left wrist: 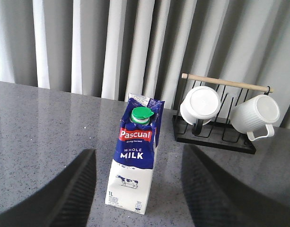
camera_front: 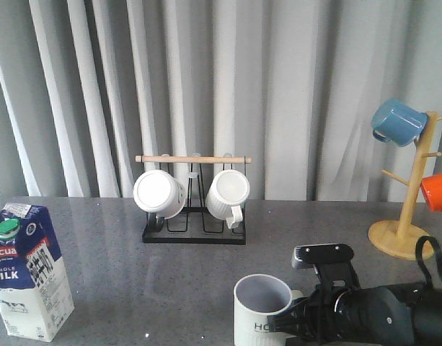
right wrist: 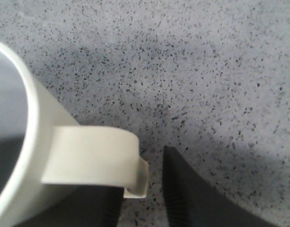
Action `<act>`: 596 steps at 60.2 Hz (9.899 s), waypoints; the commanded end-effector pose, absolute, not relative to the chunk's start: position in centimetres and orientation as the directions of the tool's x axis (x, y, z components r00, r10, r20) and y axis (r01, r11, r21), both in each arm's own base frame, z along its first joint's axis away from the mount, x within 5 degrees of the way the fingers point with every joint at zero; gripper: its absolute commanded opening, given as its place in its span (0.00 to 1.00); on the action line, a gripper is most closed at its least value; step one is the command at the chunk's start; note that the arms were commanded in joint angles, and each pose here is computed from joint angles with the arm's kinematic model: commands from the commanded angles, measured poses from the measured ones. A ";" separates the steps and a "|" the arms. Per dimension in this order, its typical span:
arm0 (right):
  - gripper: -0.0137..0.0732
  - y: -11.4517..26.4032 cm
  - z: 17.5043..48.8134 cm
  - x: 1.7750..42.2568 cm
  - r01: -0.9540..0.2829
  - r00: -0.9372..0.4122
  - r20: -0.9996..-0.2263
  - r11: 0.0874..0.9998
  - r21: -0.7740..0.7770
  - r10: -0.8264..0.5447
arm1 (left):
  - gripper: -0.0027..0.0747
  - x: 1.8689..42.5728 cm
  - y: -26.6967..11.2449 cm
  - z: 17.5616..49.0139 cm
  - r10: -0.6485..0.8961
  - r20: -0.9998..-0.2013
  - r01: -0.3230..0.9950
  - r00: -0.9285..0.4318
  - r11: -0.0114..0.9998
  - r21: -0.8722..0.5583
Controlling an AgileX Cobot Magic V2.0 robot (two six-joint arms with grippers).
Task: Place milk next to cup
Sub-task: 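Open the right gripper and withdraw it from the mug, then move the left gripper above the milk carton's green-capped top, then lower the left gripper and grasp the top of the milk carton, then lift the carton with the left gripper and carry it toward the mug, then lower the carton beside the mug and open the left gripper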
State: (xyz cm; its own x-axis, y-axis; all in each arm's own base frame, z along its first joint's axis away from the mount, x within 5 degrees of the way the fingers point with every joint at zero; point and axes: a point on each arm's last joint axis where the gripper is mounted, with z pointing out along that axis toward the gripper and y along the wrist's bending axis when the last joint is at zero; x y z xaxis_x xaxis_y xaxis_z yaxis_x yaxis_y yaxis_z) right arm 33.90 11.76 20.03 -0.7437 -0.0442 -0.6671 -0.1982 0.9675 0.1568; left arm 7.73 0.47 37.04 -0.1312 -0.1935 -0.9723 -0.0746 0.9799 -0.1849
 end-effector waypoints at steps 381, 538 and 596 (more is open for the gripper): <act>0.15 4.1 26.1 11.8 -0.370 -0.614 -0.713 0.922 -0.118 -0.338 | 0.66 34.2 -0.6 42.4 0.091 -0.583 0.071 -0.807 0.996 0.058; 0.15 4.1 26.0 11.8 -0.369 -0.620 -0.710 0.923 -0.111 -0.334 | 0.43 38.1 -16.5 37.3 0.213 -0.479 0.405 -0.851 0.848 -0.343; 0.15 4.1 26.1 11.9 -0.370 -0.611 -0.717 0.922 -0.115 -0.334 | 0.74 33.7 -15.1 43.7 0.175 -0.612 0.450 -0.772 0.830 -0.330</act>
